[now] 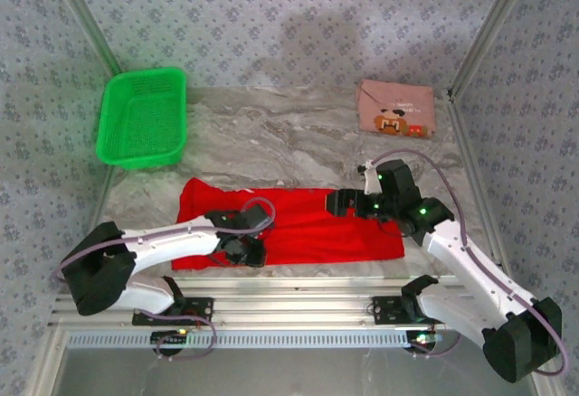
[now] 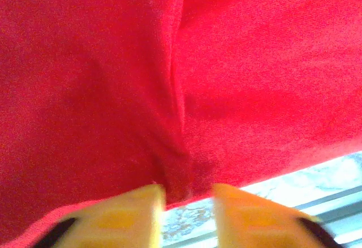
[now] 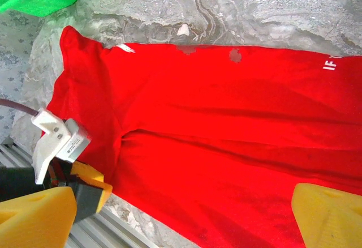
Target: Fold and stack the t-shirts
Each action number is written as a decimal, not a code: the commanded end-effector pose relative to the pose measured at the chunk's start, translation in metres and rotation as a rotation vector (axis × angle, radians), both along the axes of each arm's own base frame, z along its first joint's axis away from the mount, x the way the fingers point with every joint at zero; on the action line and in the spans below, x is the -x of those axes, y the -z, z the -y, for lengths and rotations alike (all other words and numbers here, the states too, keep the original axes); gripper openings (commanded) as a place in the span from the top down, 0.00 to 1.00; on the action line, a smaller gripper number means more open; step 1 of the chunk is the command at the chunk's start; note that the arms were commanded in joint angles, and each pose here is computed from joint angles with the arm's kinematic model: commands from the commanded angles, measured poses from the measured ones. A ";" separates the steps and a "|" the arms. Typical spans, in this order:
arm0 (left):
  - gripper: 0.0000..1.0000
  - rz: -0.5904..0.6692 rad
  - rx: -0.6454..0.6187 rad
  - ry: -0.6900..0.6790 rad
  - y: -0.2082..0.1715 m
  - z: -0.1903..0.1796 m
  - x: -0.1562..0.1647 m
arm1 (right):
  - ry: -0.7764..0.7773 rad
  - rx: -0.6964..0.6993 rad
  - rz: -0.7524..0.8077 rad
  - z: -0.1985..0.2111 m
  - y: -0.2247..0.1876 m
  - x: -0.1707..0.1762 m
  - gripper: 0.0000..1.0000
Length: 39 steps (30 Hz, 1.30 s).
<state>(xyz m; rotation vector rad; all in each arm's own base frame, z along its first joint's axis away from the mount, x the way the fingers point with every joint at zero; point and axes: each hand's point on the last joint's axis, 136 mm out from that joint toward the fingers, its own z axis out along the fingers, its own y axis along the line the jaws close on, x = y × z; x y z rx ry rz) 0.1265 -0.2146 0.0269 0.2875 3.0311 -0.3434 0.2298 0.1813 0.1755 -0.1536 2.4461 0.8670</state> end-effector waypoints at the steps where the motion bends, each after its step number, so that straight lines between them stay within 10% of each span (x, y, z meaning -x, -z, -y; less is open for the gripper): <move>1: 0.56 0.034 0.027 -0.007 -0.016 0.014 -0.007 | -0.013 0.001 -0.023 0.000 0.007 0.003 0.00; 13: 0.26 0.218 0.201 -0.332 -0.116 -0.029 -0.079 | 0.052 0.040 -0.062 0.006 0.016 -0.010 0.00; 22: 0.29 0.169 0.083 -0.658 -0.069 -0.121 -0.118 | 0.218 0.214 -0.296 0.023 0.076 -0.027 0.00; 39: 0.33 0.077 0.001 -0.764 0.003 -0.152 -0.146 | 0.411 0.304 -0.414 0.060 0.117 -0.047 0.01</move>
